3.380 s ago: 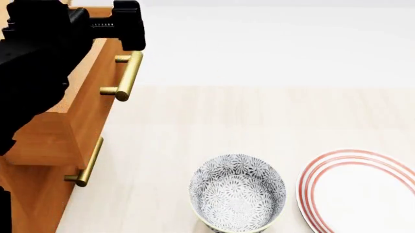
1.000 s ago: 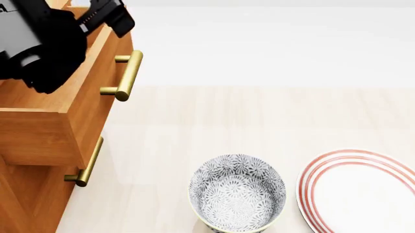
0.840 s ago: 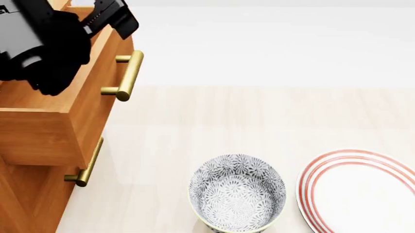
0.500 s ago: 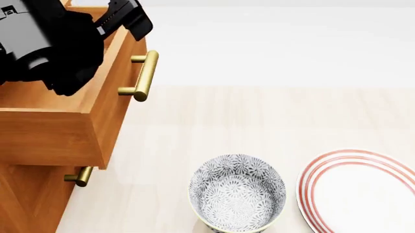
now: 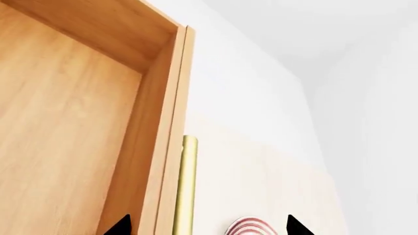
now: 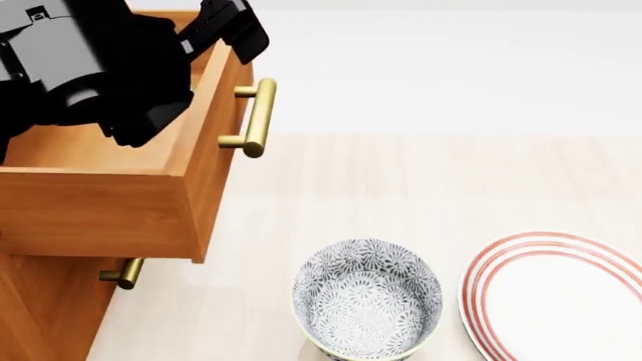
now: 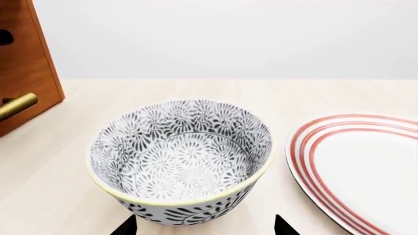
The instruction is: Open the top drawer of the cabinet.
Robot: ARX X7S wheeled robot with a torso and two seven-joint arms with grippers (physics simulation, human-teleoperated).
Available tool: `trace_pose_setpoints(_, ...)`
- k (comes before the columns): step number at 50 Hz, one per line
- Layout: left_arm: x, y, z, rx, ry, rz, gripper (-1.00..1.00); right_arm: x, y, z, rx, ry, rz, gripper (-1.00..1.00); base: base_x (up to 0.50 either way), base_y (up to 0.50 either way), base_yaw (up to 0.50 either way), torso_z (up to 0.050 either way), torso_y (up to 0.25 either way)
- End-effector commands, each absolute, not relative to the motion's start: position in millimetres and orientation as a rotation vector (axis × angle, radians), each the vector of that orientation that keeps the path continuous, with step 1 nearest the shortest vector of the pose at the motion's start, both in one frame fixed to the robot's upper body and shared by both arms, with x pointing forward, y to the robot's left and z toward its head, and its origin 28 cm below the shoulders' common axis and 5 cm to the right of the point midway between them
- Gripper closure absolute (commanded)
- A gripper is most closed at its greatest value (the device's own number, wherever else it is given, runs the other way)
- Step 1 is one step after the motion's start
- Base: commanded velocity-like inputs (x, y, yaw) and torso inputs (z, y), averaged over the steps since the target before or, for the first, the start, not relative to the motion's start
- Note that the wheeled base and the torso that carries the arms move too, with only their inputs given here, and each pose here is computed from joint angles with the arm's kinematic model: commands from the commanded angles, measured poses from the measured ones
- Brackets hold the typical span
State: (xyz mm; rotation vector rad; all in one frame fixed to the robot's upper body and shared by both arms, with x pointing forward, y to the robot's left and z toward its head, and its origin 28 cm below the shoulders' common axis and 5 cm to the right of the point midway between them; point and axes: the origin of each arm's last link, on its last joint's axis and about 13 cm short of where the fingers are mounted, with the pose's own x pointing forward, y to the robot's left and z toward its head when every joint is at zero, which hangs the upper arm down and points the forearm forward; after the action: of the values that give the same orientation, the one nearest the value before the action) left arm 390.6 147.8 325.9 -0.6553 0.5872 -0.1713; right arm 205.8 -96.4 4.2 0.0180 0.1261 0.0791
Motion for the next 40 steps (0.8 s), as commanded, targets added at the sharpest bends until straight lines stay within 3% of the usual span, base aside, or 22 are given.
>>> trace_pose_setpoints(1, 386, 131, 333, -0.710, 0.578, -0.289, -1.00, 208, -96, 6, 0.025, 0.108, 0.081, -1.00, 0.00, 0.00, 0.00, 0.000, 0.000)
trace_pose_setpoints(40, 373, 96, 340, -0.676, 0.573, -0.430, -1.00, 205, -96, 4, 0.020, 0.119, 0.112, -1.00, 0.00, 0.00, 0.00, 0.000, 0.001)
